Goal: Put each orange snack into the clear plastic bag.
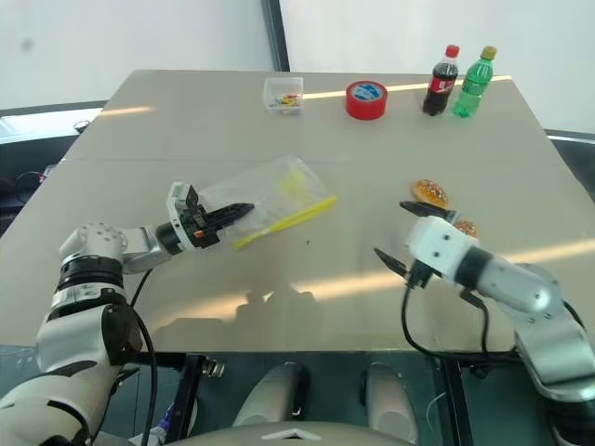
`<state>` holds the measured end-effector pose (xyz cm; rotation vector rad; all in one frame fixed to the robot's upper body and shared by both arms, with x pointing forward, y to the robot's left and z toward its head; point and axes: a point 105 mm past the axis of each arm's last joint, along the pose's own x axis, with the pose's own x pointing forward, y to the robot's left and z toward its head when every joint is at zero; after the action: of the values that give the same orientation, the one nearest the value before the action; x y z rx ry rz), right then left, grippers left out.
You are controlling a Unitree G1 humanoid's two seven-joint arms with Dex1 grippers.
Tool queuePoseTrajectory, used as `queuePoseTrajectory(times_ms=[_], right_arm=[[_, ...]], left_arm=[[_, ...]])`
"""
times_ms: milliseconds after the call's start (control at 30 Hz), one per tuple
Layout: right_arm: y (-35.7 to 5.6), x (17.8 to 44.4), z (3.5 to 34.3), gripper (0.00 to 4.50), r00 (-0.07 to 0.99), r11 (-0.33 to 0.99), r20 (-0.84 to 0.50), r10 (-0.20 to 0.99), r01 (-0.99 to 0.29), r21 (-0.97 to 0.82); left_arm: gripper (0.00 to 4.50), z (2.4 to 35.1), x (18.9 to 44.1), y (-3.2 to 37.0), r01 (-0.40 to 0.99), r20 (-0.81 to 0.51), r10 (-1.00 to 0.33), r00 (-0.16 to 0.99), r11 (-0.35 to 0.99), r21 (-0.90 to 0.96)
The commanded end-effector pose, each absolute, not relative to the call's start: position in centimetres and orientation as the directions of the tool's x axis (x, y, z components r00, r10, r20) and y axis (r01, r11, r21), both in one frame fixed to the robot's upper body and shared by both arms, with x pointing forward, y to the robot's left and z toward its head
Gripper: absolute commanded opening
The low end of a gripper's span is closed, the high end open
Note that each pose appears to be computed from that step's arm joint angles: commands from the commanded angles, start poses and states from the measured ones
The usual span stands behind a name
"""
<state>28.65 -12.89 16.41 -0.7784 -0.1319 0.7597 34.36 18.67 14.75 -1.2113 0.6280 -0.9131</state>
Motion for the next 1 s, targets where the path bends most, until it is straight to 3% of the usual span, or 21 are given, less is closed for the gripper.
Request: queuePoseTrajectory(times_ms=[33,367,667,800,867,900,933,1000], right_arm=[[-11.3,30.8,16.7,4.50,0.760,0.397,-0.100,0.642,-0.441,-0.805],[-6.4,34.0,16.0,4.50,0.715,0.263,-0.055,0.697,-0.326,-0.908],[-4.8,36.1,16.7,4.50,0.772,0.390,0.073,0.631,-0.234,-0.891],[-5.5,36.5,17.6,2.71,0.791,0.437,0.118,0.601,-0.201,-0.877],[-5.6,36.5,17.7,1.56,0.790,0.440,0.122,0.601,-0.199,-0.875],[-5.7,36.5,17.8,1.43,0.790,0.444,0.128,0.600,-0.195,-0.875],[-5.7,36.5,18.0,0.73,0.790,0.447,0.134,0.599,-0.191,-0.874],[-6.1,36.6,18.6,0.08,0.794,0.462,0.151,0.589,-0.177,-0.869]], left_arm=[[0.05,18.1,33.5,17.9,0.354,0.144,-0.877,0.458,0.031,-0.935],[0.05,21.2,32.8,16.1,0.441,0.210,-0.895,0.393,-0.017,-0.897],[0.05,21.6,32.4,15.4,0.437,0.214,-0.897,0.386,-0.026,-0.899],[0.00,21.8,32.3,15.4,0.439,0.210,-0.891,0.402,-0.014,-0.899],[0.00,21.8,32.4,15.4,0.441,0.205,-0.884,0.419,0.001,-0.898],[0.00,21.8,32.5,15.4,0.439,0.205,-0.881,0.427,0.004,-0.899],[0.00,21.7,32.6,15.4,0.436,0.201,-0.876,0.438,0.012,-0.900],[0.00,21.6,32.9,15.4,0.431,0.191,-0.864,0.466,0.033,-0.902]])
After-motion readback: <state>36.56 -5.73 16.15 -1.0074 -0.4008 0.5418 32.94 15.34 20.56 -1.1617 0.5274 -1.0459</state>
